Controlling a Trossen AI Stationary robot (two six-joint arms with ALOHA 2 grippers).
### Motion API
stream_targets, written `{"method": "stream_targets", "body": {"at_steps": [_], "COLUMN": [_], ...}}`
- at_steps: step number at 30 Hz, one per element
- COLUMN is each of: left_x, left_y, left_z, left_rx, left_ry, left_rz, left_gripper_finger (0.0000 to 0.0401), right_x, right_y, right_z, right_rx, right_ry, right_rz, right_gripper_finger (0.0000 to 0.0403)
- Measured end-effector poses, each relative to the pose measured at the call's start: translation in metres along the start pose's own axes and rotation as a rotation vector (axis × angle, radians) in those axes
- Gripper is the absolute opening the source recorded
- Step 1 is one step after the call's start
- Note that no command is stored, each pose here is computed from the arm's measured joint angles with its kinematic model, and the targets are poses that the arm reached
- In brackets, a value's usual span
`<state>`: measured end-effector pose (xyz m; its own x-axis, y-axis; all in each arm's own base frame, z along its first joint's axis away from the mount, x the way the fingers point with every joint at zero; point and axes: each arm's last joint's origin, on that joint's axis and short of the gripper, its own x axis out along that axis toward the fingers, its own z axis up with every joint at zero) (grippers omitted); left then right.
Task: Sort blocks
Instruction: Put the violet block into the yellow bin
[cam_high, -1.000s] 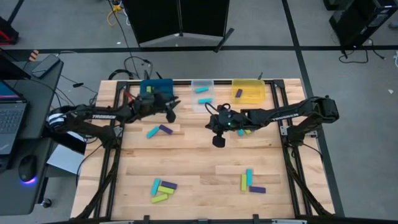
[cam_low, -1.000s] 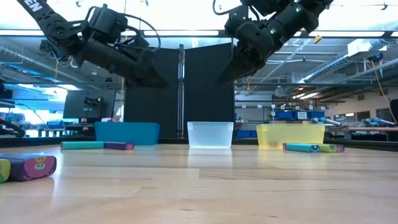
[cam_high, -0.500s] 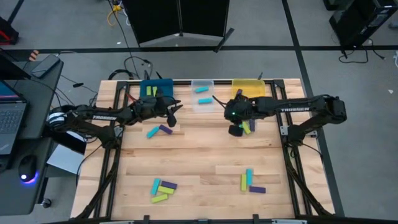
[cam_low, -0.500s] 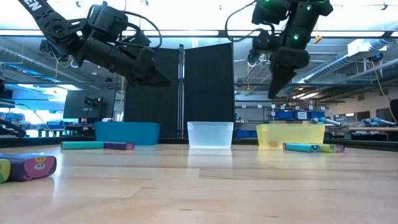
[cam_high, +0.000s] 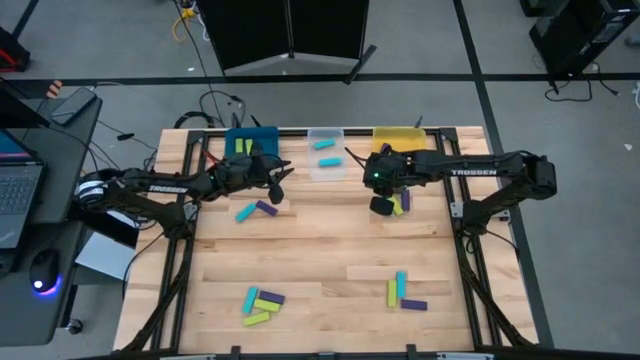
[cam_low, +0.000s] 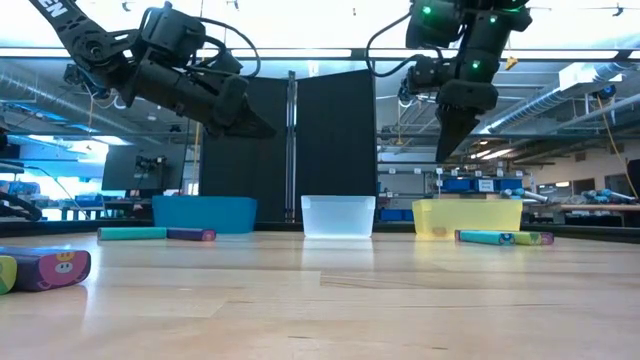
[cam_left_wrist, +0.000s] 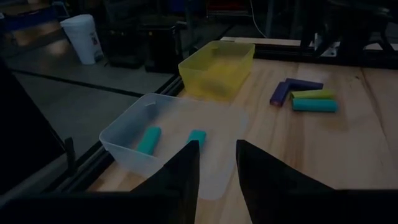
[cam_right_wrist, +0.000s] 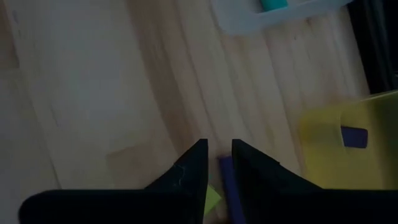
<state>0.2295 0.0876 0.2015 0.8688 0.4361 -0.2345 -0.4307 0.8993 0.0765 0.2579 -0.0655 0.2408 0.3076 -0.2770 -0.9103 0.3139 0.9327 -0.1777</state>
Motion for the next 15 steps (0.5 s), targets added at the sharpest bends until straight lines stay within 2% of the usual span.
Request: {"method": "stream_targets", "body": {"at_steps": [15], "left_x": [0.000], "left_y": [-0.001], "left_z": [-0.006], "left_rx": [0.006], "left_ry": [0.058], "left_rz": [-0.013], "left_gripper_finger": [0.0111], "right_x": [0.005], "right_y": [-0.030], "right_z": [-0.001], "right_rx": [0.046], "right_ry": [0.015], "right_rz": [0.003], "right_gripper_finger": [0.0085]}}
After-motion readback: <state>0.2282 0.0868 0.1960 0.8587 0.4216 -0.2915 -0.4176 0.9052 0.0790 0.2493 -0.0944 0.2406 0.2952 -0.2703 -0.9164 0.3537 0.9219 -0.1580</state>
